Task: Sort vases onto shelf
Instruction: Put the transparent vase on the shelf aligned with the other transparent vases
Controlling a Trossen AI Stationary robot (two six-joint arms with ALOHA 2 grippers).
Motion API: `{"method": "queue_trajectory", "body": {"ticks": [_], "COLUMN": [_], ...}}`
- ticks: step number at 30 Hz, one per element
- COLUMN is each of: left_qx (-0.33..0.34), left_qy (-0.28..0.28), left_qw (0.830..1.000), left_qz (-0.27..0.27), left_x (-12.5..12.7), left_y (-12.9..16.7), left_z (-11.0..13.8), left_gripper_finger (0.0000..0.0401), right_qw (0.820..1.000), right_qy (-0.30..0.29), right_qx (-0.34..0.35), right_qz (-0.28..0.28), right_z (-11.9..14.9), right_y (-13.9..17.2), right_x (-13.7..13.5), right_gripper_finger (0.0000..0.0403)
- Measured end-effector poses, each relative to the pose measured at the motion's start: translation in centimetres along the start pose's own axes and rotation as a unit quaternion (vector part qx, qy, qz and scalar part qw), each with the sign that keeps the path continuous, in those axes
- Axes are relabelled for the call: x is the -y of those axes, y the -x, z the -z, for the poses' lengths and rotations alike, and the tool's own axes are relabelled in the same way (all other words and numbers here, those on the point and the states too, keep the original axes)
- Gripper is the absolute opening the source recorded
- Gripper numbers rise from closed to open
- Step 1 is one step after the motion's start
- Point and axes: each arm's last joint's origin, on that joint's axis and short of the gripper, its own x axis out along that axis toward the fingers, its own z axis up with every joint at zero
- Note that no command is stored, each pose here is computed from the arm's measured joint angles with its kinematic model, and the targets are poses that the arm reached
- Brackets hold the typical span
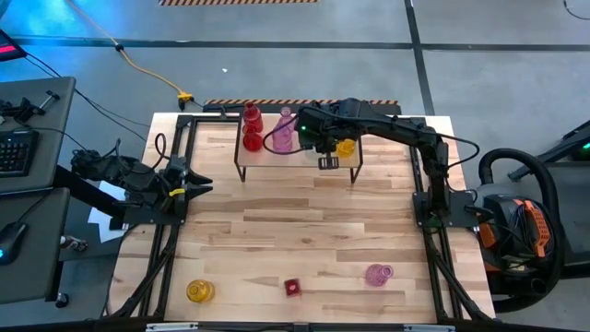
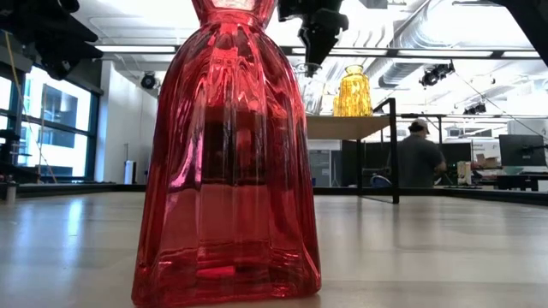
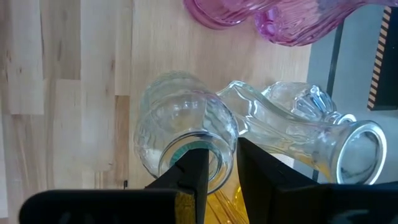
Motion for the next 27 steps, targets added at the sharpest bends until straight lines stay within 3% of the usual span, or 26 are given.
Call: {"method": "queue_trajectory", "body": {"ticks": [27], "left_qx": [0.0], "left_qy": [0.0], "left_qw": [1.0], "left_qz": [0.0], "left_x": [0.0], "left_y": [0.0], "left_z": [0.0], "left_gripper_finger": [0.012], "right_qw": [1.0], "right_qy": [0.001], "right_qx": [0.008], "right_qz": [-0.003], "right_z": [-0.13], "right_y": [0.3], "right_x": [-0.17], "right_gripper_finger": [0.0067]}}
